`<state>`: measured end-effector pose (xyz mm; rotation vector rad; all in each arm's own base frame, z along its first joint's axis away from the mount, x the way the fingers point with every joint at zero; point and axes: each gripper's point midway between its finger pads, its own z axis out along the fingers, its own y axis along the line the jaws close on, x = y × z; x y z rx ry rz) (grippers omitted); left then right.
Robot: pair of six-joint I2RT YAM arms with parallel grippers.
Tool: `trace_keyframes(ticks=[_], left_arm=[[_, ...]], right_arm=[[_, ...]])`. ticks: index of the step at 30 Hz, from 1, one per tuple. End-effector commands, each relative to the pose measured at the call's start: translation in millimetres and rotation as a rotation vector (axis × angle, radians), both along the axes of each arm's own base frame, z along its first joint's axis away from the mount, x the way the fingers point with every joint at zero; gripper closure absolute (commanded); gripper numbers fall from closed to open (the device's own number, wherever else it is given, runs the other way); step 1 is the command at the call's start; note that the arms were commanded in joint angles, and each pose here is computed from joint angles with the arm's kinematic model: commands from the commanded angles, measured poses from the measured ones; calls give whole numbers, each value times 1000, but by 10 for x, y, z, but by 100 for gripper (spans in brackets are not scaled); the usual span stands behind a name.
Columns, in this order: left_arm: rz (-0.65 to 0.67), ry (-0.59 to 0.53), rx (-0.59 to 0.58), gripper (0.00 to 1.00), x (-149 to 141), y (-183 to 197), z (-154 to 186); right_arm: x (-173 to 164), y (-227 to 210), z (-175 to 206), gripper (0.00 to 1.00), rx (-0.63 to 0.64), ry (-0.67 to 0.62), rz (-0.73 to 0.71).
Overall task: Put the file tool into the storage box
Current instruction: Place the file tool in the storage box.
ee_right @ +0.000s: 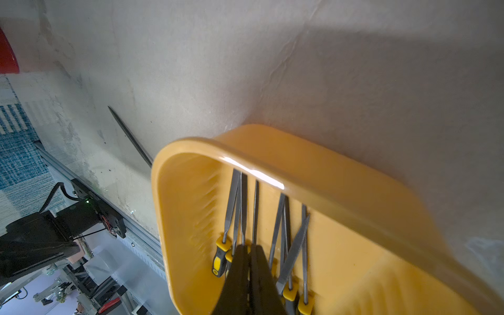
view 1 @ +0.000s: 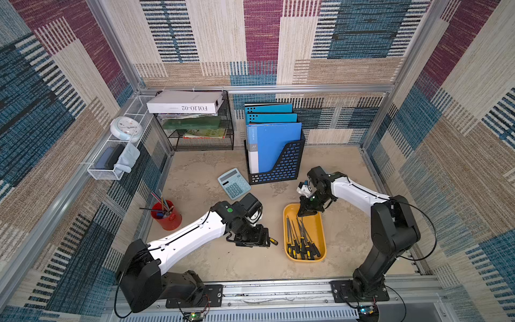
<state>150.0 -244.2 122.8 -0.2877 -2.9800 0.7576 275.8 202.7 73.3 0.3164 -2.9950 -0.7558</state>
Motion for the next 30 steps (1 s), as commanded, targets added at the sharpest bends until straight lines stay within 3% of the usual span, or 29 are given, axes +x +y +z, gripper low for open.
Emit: trace_keyframes(ticks=[1, 6, 14, 20, 30], left_arm=[[15, -9, 12, 22, 30, 14, -36], [16, 2, 29, 23, 31, 21, -100], [20, 18, 43, 23, 34, 22, -153], [49, 46, 63, 23, 7, 50, -238], [384, 194, 90, 24, 145, -78, -517]], right_arm=[[-17, 30, -45, 97, 8, -9, 16], [-63, 63, -91, 93, 22, -4, 26], [-48, 90, -30, 70, 49, -23, 10], [26, 110, 167, 68, 65, -60, 1], [152, 194, 476, 68, 117, -120, -22]])
